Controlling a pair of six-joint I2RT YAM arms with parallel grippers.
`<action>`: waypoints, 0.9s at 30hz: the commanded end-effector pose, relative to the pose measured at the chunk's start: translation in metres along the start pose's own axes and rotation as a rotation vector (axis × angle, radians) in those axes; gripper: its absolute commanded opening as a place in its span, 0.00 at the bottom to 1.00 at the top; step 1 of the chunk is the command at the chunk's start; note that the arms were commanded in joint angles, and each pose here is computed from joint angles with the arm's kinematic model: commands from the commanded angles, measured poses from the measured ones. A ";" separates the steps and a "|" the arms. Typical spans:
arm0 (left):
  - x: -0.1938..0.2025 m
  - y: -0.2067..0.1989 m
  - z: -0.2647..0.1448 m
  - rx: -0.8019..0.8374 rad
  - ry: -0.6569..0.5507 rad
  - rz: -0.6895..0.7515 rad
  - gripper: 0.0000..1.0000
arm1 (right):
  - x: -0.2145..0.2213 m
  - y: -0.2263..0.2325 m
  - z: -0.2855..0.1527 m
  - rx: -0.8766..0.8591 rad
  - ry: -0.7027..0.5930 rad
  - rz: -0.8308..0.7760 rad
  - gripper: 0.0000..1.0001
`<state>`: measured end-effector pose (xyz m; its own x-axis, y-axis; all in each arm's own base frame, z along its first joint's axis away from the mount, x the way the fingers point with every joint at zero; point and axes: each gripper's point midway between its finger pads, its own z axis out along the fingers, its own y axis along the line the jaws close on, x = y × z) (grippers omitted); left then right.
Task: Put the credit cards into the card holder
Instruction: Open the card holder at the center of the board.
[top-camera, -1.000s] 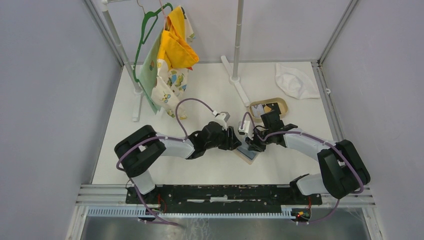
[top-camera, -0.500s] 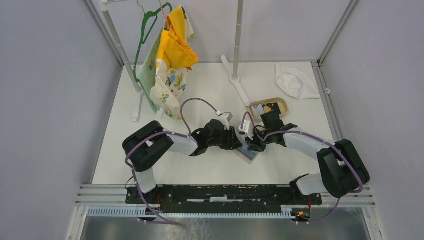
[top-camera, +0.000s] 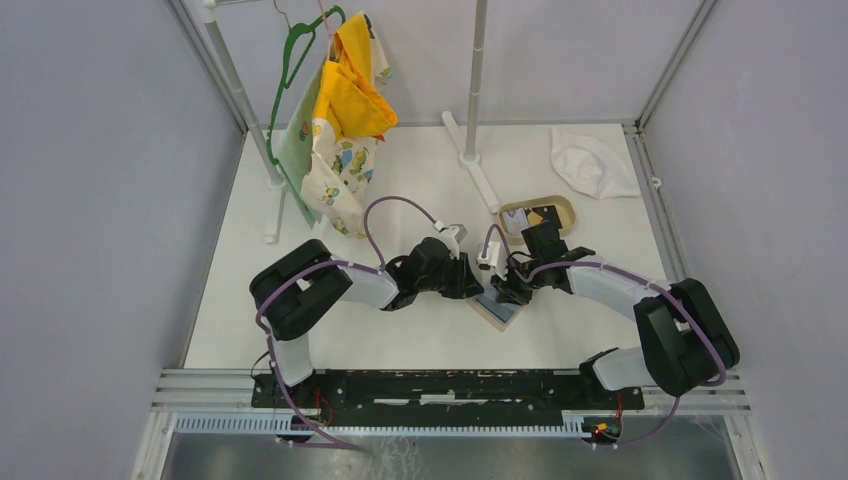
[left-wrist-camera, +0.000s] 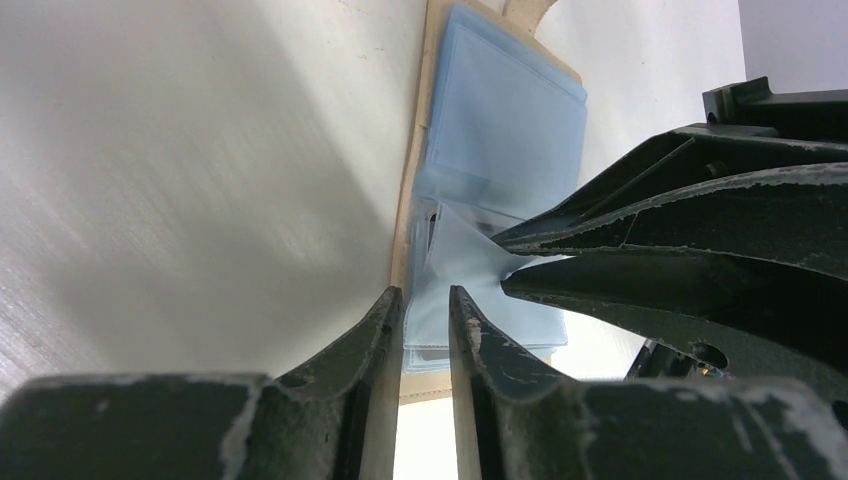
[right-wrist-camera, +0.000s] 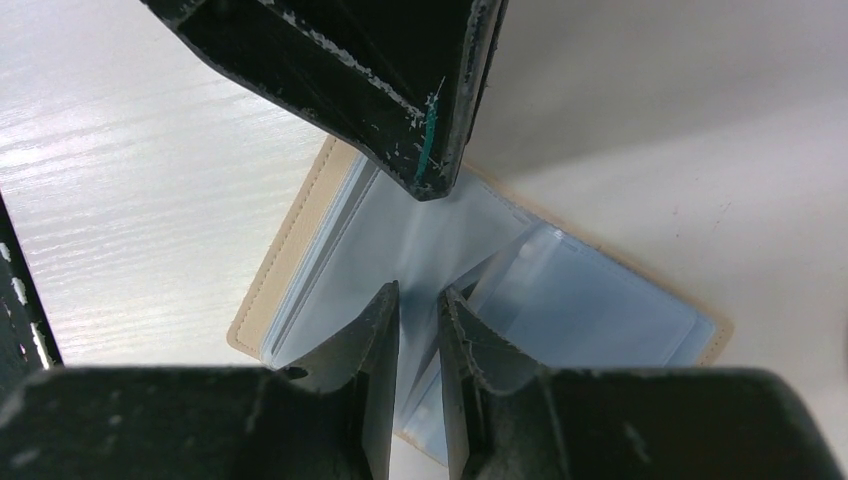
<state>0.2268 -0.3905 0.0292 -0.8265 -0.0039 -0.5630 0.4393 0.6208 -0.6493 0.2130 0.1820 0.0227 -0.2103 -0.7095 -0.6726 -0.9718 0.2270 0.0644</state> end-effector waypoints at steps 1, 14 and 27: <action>-0.021 -0.028 0.001 0.087 -0.045 -0.014 0.29 | -0.012 -0.006 -0.003 0.004 -0.030 -0.005 0.26; -0.024 -0.029 -0.002 0.088 -0.058 -0.003 0.32 | -0.015 -0.007 -0.005 0.008 -0.043 0.003 0.23; -0.026 -0.034 0.000 0.107 -0.055 -0.004 0.31 | -0.016 -0.008 -0.006 0.007 -0.053 0.014 0.17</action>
<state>0.2239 -0.3945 0.0335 -0.8328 0.0018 -0.5536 0.4439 0.5997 -0.6658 0.2141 0.1795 0.0233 -0.2336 -0.6989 -0.6760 -0.9660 0.2457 0.0798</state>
